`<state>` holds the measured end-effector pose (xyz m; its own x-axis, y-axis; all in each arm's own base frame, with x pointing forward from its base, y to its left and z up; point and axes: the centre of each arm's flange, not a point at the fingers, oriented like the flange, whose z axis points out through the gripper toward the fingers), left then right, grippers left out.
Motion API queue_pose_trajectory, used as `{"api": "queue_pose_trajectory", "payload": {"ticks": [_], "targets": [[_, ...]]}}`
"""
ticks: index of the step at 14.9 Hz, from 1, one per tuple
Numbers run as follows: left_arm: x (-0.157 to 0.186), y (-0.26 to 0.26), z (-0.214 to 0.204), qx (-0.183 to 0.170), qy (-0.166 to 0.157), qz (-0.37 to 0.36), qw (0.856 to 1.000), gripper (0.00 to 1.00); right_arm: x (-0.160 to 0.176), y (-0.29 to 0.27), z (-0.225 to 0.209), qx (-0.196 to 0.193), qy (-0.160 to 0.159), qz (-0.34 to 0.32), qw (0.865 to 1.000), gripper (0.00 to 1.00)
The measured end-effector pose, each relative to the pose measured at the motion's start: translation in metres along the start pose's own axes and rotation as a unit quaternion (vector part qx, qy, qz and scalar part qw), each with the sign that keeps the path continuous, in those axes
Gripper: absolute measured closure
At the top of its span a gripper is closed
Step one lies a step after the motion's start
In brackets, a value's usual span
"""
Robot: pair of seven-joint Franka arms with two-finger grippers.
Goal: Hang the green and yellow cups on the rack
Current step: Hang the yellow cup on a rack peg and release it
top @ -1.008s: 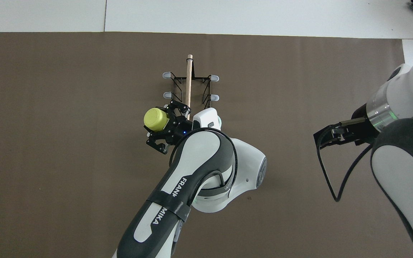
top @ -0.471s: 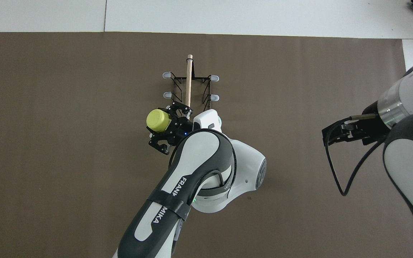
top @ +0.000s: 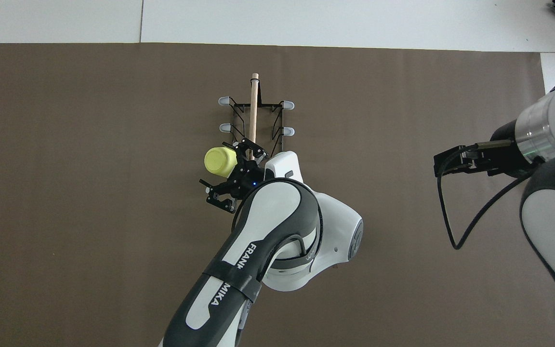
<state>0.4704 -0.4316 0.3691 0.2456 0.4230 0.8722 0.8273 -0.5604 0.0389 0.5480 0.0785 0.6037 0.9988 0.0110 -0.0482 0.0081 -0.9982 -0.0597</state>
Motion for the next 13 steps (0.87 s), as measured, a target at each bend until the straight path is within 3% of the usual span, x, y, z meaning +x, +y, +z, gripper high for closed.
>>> {"api": "queue_pose_trajectory", "payload": {"ticks": [6,9,13], "targets": [[0.015,0.006,0.004,0.002,0.001,-0.012,1.000,0.00,0.002,0.000,-0.002,0.001,0.010,0.005,1.000,0.00],[0.040,0.016,0.016,0.010,-0.004,-0.030,0.999,0.00,0.006,0.001,-0.006,-0.002,0.028,0.023,0.999,0.00],[0.128,0.023,0.039,0.018,-0.087,-0.052,0.995,0.00,0.009,0.005,-0.008,-0.023,0.043,0.025,0.999,0.00]]}}
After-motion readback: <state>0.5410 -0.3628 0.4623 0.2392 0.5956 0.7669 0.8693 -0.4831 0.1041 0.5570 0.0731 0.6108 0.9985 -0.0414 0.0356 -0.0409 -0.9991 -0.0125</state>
